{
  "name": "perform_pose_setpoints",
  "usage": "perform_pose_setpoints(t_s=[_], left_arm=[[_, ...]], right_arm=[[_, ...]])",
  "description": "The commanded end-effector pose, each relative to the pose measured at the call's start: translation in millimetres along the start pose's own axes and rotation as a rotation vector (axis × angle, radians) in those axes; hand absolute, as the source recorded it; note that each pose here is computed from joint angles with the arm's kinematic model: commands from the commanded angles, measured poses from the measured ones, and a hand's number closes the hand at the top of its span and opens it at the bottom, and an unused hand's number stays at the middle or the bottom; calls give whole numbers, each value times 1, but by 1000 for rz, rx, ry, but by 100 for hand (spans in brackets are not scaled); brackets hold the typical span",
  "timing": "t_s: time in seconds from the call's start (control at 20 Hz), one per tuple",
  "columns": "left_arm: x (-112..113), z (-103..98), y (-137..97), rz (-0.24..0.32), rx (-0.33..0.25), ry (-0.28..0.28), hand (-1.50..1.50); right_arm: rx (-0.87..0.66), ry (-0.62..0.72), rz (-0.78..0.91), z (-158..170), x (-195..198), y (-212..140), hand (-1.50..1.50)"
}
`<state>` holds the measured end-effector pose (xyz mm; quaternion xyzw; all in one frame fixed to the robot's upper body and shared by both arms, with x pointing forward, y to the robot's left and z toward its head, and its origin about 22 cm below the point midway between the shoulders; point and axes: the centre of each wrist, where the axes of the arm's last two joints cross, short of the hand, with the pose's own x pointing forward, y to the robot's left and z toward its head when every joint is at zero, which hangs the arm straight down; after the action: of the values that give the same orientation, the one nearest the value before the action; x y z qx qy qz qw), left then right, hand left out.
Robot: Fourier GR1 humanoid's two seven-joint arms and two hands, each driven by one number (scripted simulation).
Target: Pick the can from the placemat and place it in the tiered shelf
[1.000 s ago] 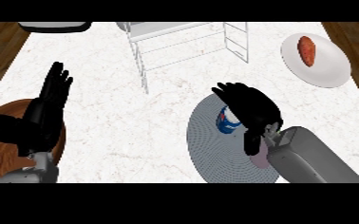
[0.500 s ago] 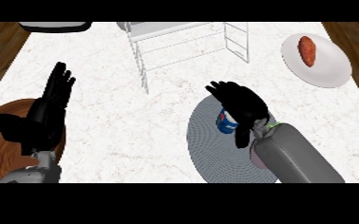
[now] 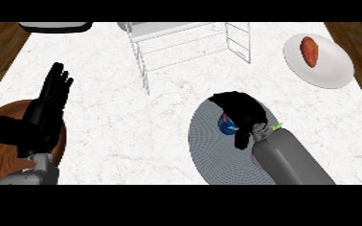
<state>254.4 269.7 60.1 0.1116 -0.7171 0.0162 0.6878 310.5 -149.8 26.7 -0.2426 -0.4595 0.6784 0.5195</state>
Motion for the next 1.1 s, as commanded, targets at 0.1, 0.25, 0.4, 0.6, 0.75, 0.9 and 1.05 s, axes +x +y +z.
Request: perform_pose_setpoints(t_s=[0.1, 0.25, 0.4, 0.6, 0.75, 0.9, 1.05], left_arm=[[5, 6, -4, 6, 4, -5, 0], [-12, 14, 10, -7, -4, 5, 0], [-7, -12, 10, 10, 13, -9, 0], [0, -8, 11, -6, 4, 6, 0], [1, -2, -5, -12, -22, 13, 0], [-4, 0, -16, 11, -26, -2, 0], [-5, -9, -9, -1, -34, 6, 0]], right_arm=[[16, -39, 84, -23, 1, 7, 150], [-31, -66, 136, -20, -12, 26, 150], [-105, -94, 150, -23, -4, 13, 150], [140, -5, 94, -20, 62, -21, 150], [354, 113, 49, -33, 65, -26, 150], [356, 116, -61, -29, 61, -80, 150], [323, 109, -138, -22, 69, -116, 150]])
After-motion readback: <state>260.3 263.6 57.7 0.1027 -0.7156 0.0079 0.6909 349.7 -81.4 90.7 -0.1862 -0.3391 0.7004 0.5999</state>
